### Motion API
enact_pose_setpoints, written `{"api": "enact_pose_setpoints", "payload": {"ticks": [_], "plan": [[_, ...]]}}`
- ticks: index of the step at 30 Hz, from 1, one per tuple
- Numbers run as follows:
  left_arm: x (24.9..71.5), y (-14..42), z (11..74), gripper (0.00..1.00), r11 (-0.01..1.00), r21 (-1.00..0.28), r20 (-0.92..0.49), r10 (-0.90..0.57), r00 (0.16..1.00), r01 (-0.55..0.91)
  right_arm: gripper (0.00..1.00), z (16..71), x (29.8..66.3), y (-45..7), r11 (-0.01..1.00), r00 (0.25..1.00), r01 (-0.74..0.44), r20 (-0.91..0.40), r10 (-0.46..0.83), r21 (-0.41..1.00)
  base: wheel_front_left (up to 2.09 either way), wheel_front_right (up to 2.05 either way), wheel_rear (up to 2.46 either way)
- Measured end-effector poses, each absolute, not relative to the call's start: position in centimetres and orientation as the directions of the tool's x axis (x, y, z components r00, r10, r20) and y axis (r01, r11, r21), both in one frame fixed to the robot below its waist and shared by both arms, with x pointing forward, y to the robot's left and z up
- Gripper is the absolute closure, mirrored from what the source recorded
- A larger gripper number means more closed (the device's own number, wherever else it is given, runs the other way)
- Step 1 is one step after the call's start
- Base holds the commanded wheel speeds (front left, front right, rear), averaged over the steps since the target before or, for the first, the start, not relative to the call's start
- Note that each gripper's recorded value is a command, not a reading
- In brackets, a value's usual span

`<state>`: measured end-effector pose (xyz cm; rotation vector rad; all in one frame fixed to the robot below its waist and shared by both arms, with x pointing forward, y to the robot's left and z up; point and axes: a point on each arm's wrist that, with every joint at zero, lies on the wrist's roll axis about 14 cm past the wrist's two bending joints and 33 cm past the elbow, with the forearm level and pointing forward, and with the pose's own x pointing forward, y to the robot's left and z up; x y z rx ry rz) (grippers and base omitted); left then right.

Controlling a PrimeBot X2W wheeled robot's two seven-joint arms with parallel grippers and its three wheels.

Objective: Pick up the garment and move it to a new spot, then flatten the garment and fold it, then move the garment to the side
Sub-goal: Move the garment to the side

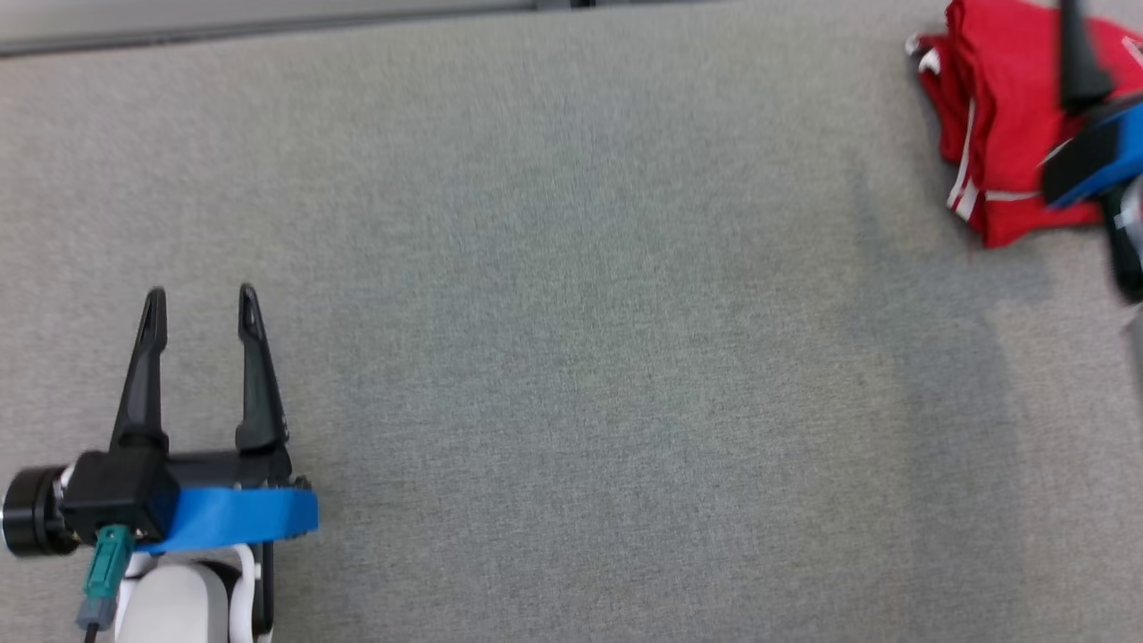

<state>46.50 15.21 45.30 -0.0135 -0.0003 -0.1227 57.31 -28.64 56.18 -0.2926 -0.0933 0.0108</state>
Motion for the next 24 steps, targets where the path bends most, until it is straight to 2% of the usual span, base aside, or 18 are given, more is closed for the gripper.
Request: {"api": "enact_pose_setpoints", "payload": {"ticks": [9, 24], "plan": [[42.5, 16.7, 47.1, 0.00, 0.997, -0.011, 0.005, -0.073, 0.997, 0.073, 0.00, 56.7, 51.9, -21.4, 0.978, 0.979, -0.119, 0.143, 0.144, -0.169, 0.00, 0.00, 0.00], [38.2, 17.6, 48.8, 0.00, 0.999, -0.025, 0.030, -0.041, 0.999, 0.042, 0.00, 52.1, 42.1, -18.3, 0.989, 0.985, -0.150, 0.083, 0.149, 0.004, 0.00, 0.00, 0.00]]}}
